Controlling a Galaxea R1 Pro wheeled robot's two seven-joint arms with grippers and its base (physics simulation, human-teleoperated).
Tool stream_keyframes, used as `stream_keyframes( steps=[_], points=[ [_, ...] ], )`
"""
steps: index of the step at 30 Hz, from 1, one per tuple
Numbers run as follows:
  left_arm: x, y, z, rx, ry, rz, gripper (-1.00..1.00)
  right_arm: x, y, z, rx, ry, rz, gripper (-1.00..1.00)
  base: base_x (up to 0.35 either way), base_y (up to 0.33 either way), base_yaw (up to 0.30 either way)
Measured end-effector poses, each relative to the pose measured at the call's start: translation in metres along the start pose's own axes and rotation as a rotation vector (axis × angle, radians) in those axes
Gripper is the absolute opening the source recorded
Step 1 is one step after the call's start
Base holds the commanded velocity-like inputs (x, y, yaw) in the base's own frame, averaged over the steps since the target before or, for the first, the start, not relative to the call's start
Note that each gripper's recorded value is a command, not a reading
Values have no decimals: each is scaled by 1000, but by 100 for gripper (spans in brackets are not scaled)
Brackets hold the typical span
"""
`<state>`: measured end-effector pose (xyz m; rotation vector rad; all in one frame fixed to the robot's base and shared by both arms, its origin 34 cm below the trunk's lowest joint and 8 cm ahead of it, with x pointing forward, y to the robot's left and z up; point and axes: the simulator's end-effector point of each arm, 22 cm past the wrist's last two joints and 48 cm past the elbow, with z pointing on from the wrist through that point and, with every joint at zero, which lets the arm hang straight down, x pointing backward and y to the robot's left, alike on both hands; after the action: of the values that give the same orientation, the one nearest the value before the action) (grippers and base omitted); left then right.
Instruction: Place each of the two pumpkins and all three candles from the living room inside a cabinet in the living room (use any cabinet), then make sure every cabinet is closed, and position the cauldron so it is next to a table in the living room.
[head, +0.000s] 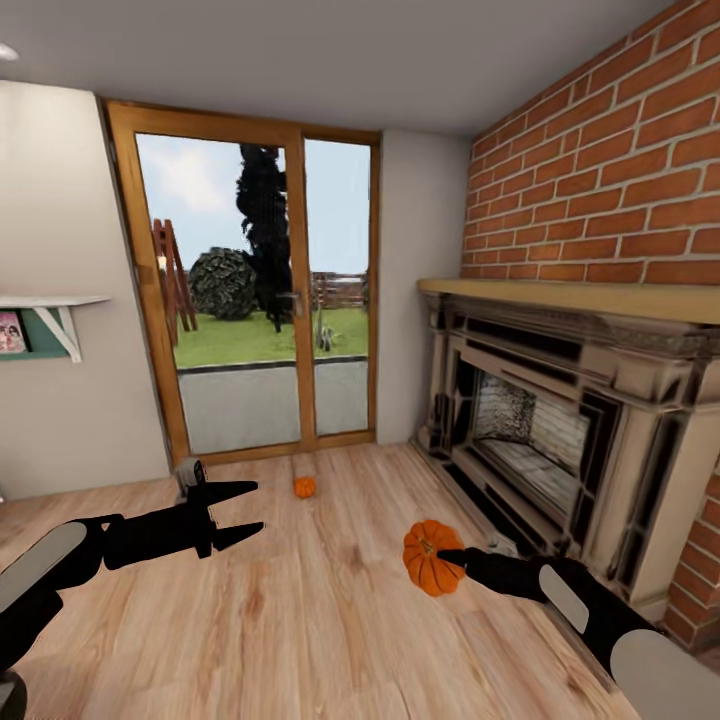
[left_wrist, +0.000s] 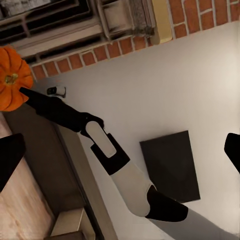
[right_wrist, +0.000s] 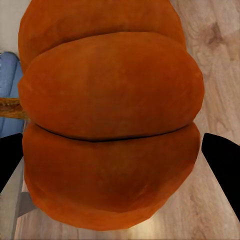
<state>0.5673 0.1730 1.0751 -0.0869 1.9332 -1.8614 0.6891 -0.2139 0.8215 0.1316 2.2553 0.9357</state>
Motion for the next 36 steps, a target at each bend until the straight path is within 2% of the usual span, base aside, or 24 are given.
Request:
stream_keyframes(
  steps=[5, 26, 36],
  points=[
    [0, 1, 0, 0, 0, -2, 100, 0, 0, 0, -1, 1, 1, -100, 333, 4, 110],
    [-2, 12, 2, -8, 3, -24, 100, 9, -8, 7, 6, 19, 14, -100, 334, 2, 2],
    [-3, 16, 2, -11, 3, -32, 100, 11, -11, 9, 5, 24, 18, -100, 336, 115, 57]
  ],
)
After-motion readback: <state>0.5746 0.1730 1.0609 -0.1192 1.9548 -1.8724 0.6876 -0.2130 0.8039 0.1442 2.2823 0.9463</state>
